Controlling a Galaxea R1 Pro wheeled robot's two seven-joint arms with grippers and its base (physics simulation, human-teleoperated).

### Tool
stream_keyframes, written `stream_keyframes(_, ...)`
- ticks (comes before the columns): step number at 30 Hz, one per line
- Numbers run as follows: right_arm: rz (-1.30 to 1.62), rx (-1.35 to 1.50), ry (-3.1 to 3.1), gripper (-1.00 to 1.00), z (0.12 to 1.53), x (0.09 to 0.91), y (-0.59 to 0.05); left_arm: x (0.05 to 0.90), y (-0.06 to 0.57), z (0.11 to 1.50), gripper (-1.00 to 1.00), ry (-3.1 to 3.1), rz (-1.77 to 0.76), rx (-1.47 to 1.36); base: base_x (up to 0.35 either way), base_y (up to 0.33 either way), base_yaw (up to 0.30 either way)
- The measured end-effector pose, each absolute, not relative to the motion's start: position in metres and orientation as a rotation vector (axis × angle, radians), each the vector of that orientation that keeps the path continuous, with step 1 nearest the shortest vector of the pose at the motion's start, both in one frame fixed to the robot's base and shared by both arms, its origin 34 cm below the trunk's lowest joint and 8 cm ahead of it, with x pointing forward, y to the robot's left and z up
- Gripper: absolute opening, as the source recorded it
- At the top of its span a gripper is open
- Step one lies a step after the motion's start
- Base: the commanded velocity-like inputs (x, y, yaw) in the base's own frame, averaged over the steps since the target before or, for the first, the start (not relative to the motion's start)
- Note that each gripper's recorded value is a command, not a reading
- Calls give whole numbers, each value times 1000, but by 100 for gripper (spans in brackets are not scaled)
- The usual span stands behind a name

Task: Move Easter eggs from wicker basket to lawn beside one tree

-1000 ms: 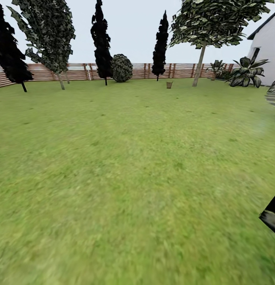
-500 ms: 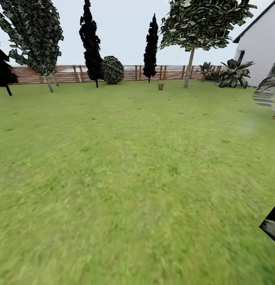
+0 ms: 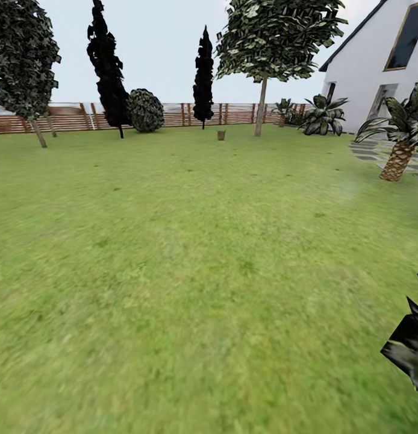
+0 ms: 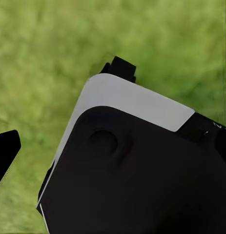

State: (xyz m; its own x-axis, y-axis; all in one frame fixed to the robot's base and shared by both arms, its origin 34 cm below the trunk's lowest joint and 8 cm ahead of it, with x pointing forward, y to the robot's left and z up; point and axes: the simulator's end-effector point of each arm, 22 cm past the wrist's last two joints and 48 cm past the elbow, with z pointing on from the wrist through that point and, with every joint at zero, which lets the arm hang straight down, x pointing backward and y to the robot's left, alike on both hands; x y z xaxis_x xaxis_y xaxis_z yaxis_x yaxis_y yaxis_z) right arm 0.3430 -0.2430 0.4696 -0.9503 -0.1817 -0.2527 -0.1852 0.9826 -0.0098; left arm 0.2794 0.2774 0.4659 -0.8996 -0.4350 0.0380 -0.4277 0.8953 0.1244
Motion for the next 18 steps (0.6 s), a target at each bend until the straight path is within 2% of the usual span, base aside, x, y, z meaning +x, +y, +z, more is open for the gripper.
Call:
stream_keyframes(4,20,-270,2872,100,470,344,-243,280,277,466,100,-2996,-174,683,326,0,-97)
stream_keyframes(18,20,-270,2874,100,470,343,-243,280,277,466,100,-2997,-174,683,325,0,-3)
